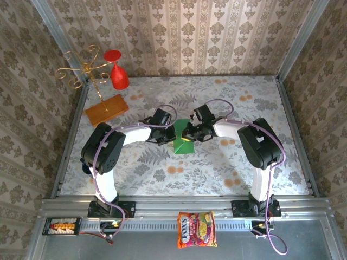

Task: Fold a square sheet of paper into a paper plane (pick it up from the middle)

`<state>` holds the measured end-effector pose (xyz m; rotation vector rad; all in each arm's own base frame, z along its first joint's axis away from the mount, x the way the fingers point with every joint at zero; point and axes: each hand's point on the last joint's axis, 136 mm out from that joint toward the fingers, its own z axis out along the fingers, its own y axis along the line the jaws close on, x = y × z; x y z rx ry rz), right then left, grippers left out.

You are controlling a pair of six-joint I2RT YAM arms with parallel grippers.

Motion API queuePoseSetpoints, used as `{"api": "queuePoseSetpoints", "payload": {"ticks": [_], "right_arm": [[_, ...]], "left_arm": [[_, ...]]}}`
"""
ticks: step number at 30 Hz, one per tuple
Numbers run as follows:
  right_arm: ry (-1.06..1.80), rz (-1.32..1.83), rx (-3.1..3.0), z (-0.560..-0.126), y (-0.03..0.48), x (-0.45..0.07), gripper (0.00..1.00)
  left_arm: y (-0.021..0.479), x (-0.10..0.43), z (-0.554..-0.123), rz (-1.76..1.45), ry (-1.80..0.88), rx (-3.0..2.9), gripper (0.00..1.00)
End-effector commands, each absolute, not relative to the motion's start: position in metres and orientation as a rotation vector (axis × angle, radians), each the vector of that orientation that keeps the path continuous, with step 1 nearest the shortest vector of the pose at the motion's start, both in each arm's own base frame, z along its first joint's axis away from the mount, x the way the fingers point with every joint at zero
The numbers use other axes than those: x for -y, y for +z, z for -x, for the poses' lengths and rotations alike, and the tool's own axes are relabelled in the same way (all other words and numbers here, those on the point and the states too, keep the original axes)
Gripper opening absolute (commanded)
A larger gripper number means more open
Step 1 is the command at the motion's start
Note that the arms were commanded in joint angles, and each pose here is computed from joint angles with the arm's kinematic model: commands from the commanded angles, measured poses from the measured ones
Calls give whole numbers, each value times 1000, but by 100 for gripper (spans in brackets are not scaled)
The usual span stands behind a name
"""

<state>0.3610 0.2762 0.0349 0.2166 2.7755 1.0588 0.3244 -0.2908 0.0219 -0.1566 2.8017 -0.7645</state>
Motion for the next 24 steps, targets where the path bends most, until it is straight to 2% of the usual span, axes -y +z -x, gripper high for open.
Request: {"api": "queuePoseSetpoints", "payload": {"ticks": [1, 10, 17, 24], "right_arm": [[996, -205, -2823, -357, 20, -268, 2], [921, -224, -2862, -356, 1, -258, 2], [765, -301, -2857, -351, -9, -228, 2], [762, -288, -2726, -363, 18, -220, 2]], "left_arm": [[-10, 272, -301, 144, -607, -2938, 0], [-11, 267, -301, 170, -569, -2949, 0], [-23, 253, -294, 263, -481, -2986, 0], [-37, 251, -285, 282, -475, -3037, 0]]}}
